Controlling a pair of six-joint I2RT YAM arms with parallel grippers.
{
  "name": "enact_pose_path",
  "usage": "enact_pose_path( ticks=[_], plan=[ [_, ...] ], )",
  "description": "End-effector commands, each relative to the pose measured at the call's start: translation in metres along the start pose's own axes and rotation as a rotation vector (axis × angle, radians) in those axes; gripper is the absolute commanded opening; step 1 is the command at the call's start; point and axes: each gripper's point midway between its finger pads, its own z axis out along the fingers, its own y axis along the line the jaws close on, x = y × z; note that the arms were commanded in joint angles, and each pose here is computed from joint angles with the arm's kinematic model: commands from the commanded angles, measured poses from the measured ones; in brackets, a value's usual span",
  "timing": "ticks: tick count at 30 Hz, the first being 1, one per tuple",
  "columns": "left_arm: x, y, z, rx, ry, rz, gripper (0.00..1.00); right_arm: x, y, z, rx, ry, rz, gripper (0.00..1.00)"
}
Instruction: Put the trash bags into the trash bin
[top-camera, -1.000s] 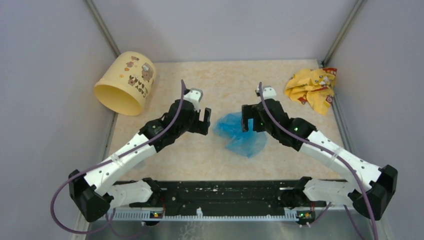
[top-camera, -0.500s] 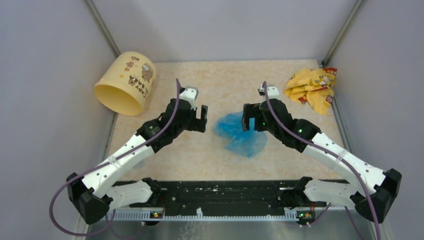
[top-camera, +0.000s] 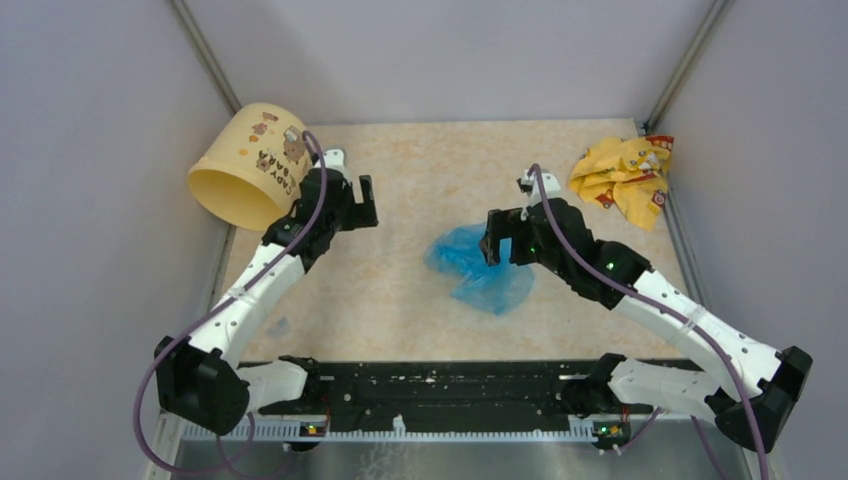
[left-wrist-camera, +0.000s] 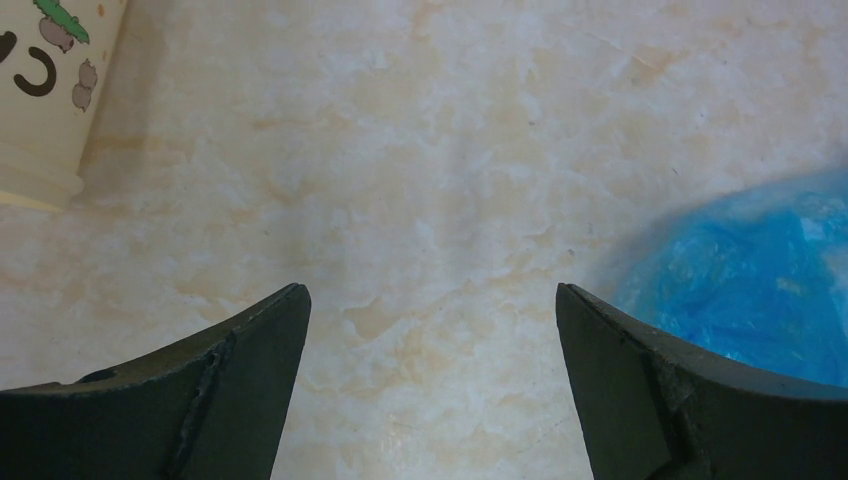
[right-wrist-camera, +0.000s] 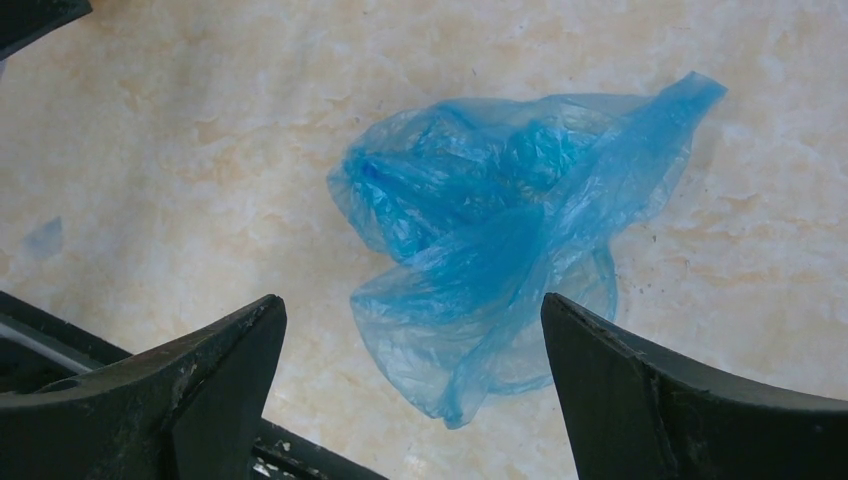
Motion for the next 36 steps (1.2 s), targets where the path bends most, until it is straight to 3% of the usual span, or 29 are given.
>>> enact_pose_path(
  ticks=[1,20,27,36],
  plan=[
    [-0.036,0.009,0.015,-0.001,-0.098,-0.063,0.98,-0.009,0.008,-0.003,-0.052,-0.03,-0.015,0.99],
    [-0.112,0.095,0.06,-0.119,-0.225,-0.219,0.98,-0.015,0.023,-0.004,-0.122,-0.031,-0.037,0.99],
    [-0.126,0.107,0.036,-0.168,-0.258,-0.243,0.98,-0.009,0.026,0.002,-0.136,-0.008,-0.04,0.99],
    [-0.113,0.163,0.005,-0.28,-0.265,-0.352,0.98,-0.001,0.028,0.007,-0.154,0.012,-0.049,0.99]
  ],
)
